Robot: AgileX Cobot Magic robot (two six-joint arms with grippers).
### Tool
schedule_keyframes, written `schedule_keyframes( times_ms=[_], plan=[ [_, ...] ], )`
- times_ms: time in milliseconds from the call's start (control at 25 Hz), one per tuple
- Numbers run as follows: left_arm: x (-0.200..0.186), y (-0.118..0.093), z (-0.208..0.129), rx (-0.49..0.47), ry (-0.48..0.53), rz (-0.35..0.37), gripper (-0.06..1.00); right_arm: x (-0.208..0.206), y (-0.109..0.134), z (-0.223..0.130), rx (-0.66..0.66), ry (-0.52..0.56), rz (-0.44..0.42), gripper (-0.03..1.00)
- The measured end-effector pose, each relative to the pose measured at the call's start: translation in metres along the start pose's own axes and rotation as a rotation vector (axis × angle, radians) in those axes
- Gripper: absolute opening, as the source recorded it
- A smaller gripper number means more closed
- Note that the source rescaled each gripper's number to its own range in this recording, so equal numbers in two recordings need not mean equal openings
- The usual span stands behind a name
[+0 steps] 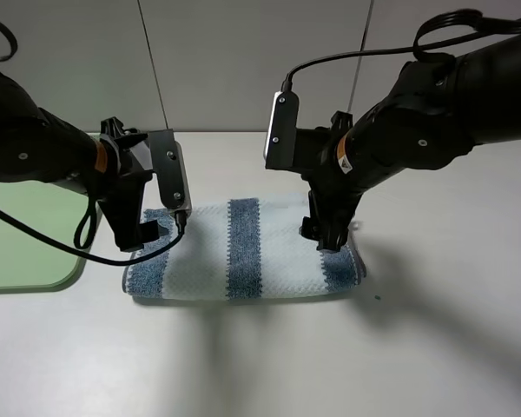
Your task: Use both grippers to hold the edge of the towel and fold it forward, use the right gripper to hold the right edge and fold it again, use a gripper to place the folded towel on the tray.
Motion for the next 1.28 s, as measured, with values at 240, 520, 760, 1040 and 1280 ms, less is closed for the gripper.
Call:
schedule_keyframes(
  times_ms=[240,520,760,1040,1280],
  plan=[
    [0.001,-0.003,-0.003,-0.001,0.009,-0.008,1.0,0.0,0.0,0.0,0.05,-0.001,0.0,1.0],
    [-0.003,-0.003,-0.009,-0.011,0.061,-0.014,1.0,0.0,0.001,0.0,0.08,-0.002,0.01,1.0],
    [-0.025,0.006,-0.004,-0.123,0.019,0.034,1.0,0.0,0.006,0.0,0.182,0.005,0.051,1.0],
    [-0.043,0.009,-0.011,-0.306,0.068,0.059,1.0,0.0,0.008,-0.002,0.372,0.036,0.072,1.0],
    [-0.074,0.016,-0.011,-0.377,0.034,0.111,1.0,-0.001,0.012,-0.006,0.458,0.077,0.094,1.0]
  ],
)
Point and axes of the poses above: a point on each arm's last joint axis where the gripper is mounted, x pointing out along that axis toward the gripper, y along the wrist's bending axis when the last joint is at zero, z = x × y, the point moved 2 cm from there along x, pointing out along that axis toward the gripper, and after that the axes turned 14 degrees about -x, right-handed, at the moved point
